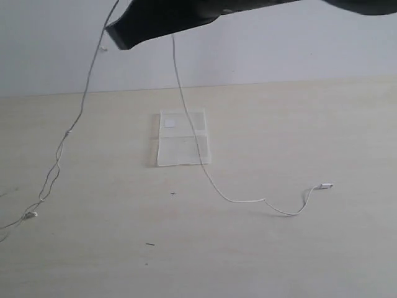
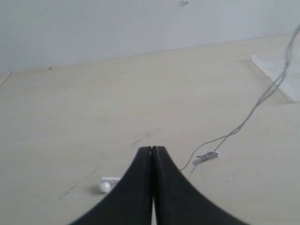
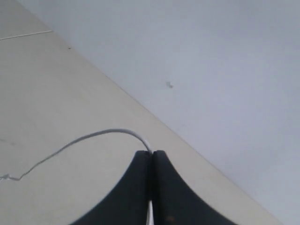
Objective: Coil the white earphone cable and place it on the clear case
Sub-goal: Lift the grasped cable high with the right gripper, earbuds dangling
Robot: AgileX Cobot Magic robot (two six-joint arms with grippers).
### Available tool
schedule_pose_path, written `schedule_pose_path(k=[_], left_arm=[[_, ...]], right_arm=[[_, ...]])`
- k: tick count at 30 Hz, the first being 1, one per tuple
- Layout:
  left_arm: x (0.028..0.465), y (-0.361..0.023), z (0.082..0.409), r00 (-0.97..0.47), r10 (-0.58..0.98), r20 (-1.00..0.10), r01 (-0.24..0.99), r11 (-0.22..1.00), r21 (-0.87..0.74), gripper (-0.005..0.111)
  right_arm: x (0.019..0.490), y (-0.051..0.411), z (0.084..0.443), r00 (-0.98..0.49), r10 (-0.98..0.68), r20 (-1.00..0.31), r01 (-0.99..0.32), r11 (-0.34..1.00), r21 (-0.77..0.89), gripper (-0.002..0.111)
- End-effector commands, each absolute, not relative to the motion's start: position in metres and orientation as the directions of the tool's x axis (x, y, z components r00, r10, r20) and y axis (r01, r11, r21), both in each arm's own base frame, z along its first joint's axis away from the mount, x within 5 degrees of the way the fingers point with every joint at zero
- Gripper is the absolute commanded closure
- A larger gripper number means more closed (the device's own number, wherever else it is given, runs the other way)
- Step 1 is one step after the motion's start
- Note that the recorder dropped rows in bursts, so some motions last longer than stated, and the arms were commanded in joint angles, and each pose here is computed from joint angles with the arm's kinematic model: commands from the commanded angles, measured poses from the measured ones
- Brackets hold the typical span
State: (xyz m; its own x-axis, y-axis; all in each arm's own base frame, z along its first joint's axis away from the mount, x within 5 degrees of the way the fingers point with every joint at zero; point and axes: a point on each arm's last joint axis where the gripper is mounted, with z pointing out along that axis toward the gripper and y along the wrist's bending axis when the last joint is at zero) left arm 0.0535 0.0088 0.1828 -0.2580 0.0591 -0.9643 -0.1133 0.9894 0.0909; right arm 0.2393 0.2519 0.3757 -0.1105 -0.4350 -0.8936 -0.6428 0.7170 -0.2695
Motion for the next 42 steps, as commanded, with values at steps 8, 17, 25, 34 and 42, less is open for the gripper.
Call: schedule_pose_path(k=[8, 17, 25, 34, 42], left_arm=[[0.056, 0.007, 0.203, -0.011, -0.075, -0.997, -0.111, 0.991, -0.073, 0.107], [0.056, 0.006, 0.214, 0.121, -0.32, -0.94, -0.064, 0.942, -0.329, 0.107], [0.056, 0.006, 0.214, 0.13, -0.429, -0.894, -0.047, 0.898, -0.438, 0.107], [0.056, 0.006, 0.214, 0.129, -0.446, -0.886, -0.046, 0.889, -0.455, 0.107], [0.056, 0.005, 0.213, 0.125, -0.651, -0.749, -0.011, 0.754, -0.657, 0.107]], right_arm=[[0.208, 0.199, 0.427, 0.068, -0.395, -0.916, -0.509, 0.776, -0.372, 0.108], [0.203, 0.191, 0.444, 0.126, -0.381, -0.916, -0.467, 0.792, -0.394, 0.108], [0.197, 0.179, 0.478, 0.151, -0.299, -0.942, -0.429, 0.839, -0.335, 0.108], [0.182, 0.159, 0.494, 0.195, -0.284, -0.939, -0.398, 0.851, -0.341, 0.108], [0.174, 0.145, 0.528, 0.237, -0.212, -0.948, -0.353, 0.89, -0.287, 0.108]])
